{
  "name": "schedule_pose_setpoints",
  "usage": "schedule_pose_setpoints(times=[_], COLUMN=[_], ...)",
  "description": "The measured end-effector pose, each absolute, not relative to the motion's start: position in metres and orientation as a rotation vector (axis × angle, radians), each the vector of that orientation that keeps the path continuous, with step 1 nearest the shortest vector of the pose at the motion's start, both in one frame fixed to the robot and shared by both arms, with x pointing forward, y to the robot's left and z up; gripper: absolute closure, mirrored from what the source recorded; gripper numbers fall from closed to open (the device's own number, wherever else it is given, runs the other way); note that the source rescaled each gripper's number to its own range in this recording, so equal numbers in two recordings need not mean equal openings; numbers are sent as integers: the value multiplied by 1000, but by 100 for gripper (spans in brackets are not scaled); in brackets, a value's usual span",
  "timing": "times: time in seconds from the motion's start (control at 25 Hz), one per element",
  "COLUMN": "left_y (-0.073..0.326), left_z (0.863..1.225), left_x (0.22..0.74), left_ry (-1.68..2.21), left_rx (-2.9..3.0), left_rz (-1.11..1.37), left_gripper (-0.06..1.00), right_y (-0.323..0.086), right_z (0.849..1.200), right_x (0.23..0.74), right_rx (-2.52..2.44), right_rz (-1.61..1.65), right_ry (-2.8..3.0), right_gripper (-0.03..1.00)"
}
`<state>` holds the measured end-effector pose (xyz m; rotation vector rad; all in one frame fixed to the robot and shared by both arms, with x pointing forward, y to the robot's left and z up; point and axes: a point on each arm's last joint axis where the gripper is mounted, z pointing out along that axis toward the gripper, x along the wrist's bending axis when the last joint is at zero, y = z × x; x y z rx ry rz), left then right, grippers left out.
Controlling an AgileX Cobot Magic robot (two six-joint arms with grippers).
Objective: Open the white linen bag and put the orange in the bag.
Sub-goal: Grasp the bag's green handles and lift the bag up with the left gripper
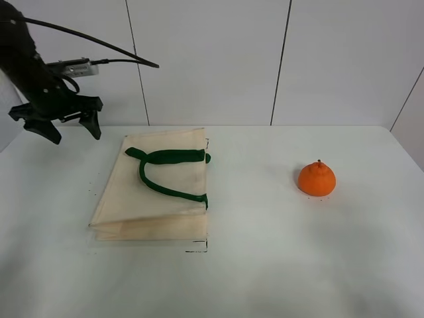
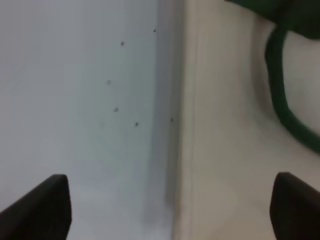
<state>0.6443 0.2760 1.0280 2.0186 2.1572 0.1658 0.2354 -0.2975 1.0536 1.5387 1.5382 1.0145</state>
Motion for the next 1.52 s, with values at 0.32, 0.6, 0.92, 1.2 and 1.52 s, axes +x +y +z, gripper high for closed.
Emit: schedule_pose_setpoints(times=[0.32,0.6,0.92,1.2,1.52], left_y=[198,161,165,165,172], left_z=[975,927,906,907,908], left_x=[666,671,678,682,686], left_ry=[2139,2131,2173,2160,2182], left_rx=[2075,2111,2098,2049,2007], left_rz=[84,75,144,172,186], left_gripper=[1,1,1,1,1], right_y=[-297,-297,-297,-297,-297], right_z=[1054,1054,1054,1054,1054], right_x=[235,235,235,235,235], right_rx=[1539,1539,1539,1539,1539], right_rz=[1014,1014,1014,1014,1014], right_ry=[1538,1538,1538,1538,1538], right_gripper=[-3,-3,-3,-3,-3])
